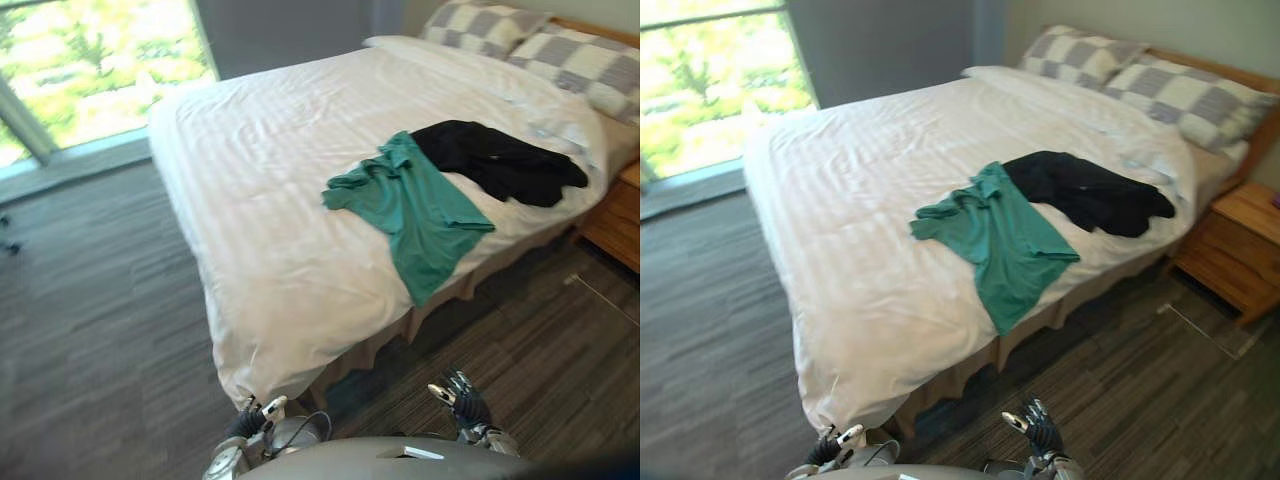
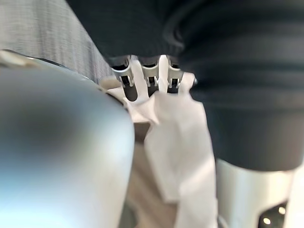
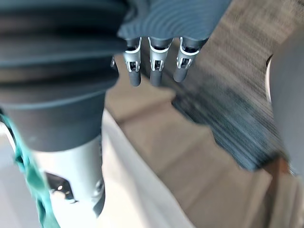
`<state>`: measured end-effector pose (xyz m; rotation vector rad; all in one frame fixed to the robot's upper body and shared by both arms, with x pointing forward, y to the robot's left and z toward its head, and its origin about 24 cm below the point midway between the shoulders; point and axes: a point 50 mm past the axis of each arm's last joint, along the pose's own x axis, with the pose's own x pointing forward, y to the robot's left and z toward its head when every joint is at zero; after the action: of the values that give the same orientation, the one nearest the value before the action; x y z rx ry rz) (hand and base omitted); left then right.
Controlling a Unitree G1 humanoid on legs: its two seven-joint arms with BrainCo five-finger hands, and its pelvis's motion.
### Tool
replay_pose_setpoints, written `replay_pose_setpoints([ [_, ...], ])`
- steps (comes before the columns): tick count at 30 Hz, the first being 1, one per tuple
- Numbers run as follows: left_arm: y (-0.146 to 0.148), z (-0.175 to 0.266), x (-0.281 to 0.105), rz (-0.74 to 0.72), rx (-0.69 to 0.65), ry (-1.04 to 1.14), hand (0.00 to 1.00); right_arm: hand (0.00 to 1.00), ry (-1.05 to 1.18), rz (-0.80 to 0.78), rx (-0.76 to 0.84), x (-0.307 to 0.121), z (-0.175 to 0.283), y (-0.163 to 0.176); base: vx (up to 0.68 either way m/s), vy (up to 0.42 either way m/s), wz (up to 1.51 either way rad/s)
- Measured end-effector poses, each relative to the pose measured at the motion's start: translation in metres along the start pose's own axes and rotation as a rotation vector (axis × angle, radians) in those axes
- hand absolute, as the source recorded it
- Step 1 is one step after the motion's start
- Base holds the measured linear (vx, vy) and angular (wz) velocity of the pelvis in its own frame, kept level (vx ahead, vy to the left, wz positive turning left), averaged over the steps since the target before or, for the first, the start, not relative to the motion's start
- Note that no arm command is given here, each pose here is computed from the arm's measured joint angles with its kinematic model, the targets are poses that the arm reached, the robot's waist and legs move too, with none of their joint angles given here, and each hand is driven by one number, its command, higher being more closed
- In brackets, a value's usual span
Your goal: Tidy the bed and pick cloth on bed and put in laundry
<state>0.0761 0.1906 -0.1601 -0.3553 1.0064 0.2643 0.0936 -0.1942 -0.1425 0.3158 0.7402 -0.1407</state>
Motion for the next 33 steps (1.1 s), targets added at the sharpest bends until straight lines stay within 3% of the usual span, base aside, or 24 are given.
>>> replay_pose_setpoints([
  [3, -0.013, 0.015, 0.009, -0.079, 0.158, 0.009, 0.0, 0.0, -0.035, -0.044, 0.046, 0.0, 0.003, -0.001, -0.08, 0.115, -0.19],
  [7, -0.027, 0.013, 0.012, -0.122, 0.209, 0.059, 0.0, 0.0, -0.04, -0.058, 0.068, -0.001, 0.001, -0.001, -0.06, 0.108, -0.68],
  [20, -0.009, 0.006, 0.008, 0.001, 0.078, 0.073, 0.0, 0.0, -0.087, -0.047, 0.051, -0.001, 0.006, 0.001, 0.03, 0.035, -0.64],
  [33, -0.015, 0.005, 0.01, -0.04, 0.173, 0.11, 0.0, 0.0, 0.009, -0.028, -0.05, 0.001, 0.001, -0.009, 0.15, -0.017, -0.72],
])
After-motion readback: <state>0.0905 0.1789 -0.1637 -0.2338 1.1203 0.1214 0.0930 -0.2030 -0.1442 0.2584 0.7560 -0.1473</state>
